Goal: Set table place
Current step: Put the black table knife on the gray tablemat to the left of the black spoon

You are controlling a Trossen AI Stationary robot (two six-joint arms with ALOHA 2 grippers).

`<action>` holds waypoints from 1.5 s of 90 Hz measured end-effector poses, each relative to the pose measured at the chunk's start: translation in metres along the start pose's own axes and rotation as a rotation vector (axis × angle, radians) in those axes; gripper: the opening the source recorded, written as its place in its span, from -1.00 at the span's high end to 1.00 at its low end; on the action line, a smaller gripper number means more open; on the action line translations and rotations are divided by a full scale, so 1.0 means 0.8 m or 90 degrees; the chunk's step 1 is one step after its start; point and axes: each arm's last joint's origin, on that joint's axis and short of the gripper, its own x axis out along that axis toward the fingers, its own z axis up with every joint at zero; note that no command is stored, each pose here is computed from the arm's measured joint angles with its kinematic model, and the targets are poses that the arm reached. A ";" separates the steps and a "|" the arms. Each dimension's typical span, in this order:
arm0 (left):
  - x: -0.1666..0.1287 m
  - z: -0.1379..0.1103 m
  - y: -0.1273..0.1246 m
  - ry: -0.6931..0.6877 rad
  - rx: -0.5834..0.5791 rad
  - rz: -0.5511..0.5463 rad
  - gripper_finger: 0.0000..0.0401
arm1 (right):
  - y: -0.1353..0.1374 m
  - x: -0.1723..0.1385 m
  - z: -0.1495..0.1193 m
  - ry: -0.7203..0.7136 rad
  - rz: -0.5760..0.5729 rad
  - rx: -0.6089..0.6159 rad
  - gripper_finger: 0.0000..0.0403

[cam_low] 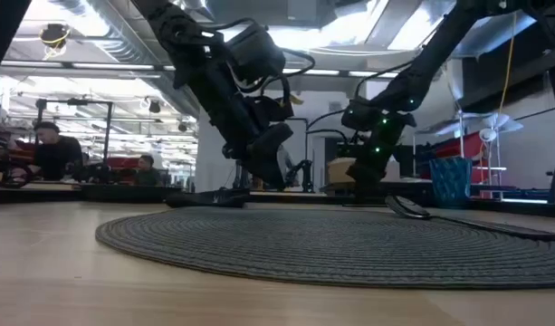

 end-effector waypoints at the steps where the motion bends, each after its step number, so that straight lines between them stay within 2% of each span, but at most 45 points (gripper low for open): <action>1: 0.000 0.000 -0.001 0.000 0.001 0.000 1.00 | 0.000 0.000 0.000 0.001 -0.001 0.000 1.00; 25: -0.002 -0.001 -0.008 -0.002 -0.006 -0.008 1.00 | 0.000 0.000 -0.001 0.007 0.002 0.003 1.00; 65: -0.005 -0.004 -0.016 0.006 -0.011 -0.015 1.00 | 0.014 -0.003 -0.001 -0.013 0.135 0.018 1.00; 100: -0.007 -0.009 -0.021 0.023 -0.002 -0.017 1.00 | 0.085 -0.013 0.004 0.031 0.269 -0.091 1.00; 116: -0.007 -0.009 -0.021 0.025 -0.003 -0.016 1.00 | 0.109 -0.016 0.006 0.038 0.279 -0.138 1.00; 135: -0.008 -0.011 -0.023 0.035 0.003 -0.016 1.00 | 0.112 -0.026 0.008 0.025 0.278 -0.172 1.00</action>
